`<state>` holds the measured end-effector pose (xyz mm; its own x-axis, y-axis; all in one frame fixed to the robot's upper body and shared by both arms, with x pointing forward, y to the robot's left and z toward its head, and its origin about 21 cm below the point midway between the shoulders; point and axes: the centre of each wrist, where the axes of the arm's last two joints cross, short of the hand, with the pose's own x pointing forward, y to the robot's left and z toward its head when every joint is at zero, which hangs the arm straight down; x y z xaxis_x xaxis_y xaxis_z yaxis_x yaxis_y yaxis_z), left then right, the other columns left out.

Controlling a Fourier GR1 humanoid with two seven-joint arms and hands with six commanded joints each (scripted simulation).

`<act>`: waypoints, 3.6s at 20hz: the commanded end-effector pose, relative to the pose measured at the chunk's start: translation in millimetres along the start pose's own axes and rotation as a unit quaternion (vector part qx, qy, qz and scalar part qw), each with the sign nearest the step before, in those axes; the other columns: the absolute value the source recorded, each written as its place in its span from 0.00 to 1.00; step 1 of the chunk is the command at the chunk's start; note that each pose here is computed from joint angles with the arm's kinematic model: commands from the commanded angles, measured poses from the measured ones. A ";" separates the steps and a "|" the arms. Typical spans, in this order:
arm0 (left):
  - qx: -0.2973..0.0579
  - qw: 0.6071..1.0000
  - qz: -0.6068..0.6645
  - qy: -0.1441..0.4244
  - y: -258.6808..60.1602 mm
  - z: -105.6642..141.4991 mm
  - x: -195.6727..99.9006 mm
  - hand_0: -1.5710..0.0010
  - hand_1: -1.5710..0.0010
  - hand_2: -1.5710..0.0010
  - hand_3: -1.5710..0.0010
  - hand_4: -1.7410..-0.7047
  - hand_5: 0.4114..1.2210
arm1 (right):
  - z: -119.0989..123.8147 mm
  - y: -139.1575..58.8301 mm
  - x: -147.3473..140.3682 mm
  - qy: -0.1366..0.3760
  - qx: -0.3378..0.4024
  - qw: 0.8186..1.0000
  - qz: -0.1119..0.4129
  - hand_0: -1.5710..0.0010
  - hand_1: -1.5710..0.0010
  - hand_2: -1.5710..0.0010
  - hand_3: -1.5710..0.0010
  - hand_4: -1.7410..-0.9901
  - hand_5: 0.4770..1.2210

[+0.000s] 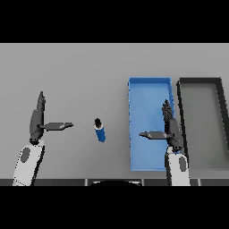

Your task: Pick up the blue pipe and place it into the blue bin.

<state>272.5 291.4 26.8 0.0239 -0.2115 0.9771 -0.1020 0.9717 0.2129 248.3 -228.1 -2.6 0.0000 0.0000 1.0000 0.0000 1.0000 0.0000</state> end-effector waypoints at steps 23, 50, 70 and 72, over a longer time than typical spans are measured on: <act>-0.337 0.938 -0.081 -0.015 1.2 35.6 -3.3 1.00 1.00 1.00 1.00 0.61 0.11 | 17.5 -18.5 15.6 -0.060 0.055 0.983 0.165 1.00 1.00 1.00 1.00 0.77 0.19; -0.392 0.919 0.006 -0.035 -145.6 23.2 -27.7 0.99 0.90 0.80 0.82 0.48 0.25 | 25.3 -29.2 13.4 -0.061 0.047 0.985 0.155 1.00 1.00 1.00 1.00 0.70 0.24; -0.397 0.900 0.069 -0.168 -173.3 30.5 38.5 0.01 0.01 0.01 0.01 0.27 0.99 | 21.1 -22.4 16.3 -0.057 0.051 0.984 0.159 1.00 1.00 1.00 1.00 0.73 0.22; -0.406 0.894 0.064 -0.178 -175.5 29.9 50.5 0.01 0.01 0.01 0.01 0.27 0.99 | 19.3 -25.6 17.4 -0.055 0.046 0.984 0.164 1.00 1.00 1.00 1.00 0.75 0.22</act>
<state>261.9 106.8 38.9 -0.2725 0.0302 0.9617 0.6793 0.7138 0.1701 229.1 -253.8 14.8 -0.1241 0.3183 0.9398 -0.0717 0.9418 -0.3285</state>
